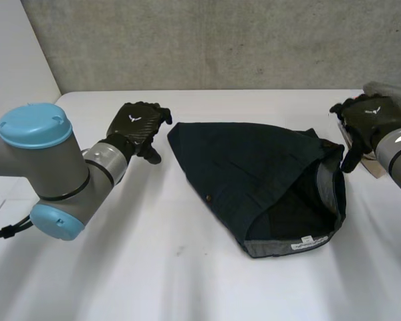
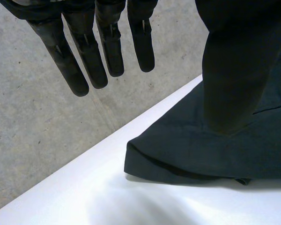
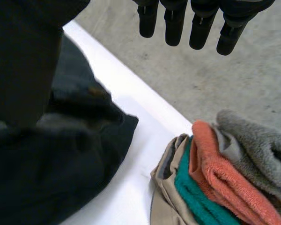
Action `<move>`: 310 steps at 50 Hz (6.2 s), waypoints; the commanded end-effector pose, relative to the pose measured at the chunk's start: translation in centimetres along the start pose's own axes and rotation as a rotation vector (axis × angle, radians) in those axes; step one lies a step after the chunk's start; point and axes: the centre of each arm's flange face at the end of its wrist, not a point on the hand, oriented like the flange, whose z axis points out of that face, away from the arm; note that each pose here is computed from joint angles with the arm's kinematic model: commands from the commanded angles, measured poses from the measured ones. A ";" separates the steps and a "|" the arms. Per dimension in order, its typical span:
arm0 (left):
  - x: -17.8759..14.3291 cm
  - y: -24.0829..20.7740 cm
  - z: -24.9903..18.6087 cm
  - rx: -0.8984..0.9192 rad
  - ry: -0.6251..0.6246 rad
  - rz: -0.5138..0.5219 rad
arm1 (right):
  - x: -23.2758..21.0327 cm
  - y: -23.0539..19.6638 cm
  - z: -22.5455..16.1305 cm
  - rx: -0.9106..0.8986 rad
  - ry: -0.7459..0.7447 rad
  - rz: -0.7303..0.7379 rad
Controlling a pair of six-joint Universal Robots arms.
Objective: Fold the laundry.
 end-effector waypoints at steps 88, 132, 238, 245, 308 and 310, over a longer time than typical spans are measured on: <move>-4.1 1.5 3.0 0.064 -0.039 0.009 | -16.3 -3.5 -2.8 0.030 -0.289 0.282; -5.9 -8.0 -2.5 0.240 -0.134 0.049 | -6.5 -10.5 -10.8 0.234 -0.166 -0.202; 0.6 2.0 -8.0 -0.002 -0.106 0.089 | -11.1 3.2 5.1 -0.192 -0.417 0.198; 0.6 2.1 -8.0 -0.005 -0.107 0.088 | -11.7 3.5 5.6 -0.189 -0.424 0.181; -6.1 -21.0 1.8 0.900 -0.476 0.425 | -1.6 -21.4 0.1 1.030 0.537 -0.138; -6.0 -20.3 2.0 0.872 -0.466 0.421 | -2.9 -21.3 0.1 1.036 0.487 -0.150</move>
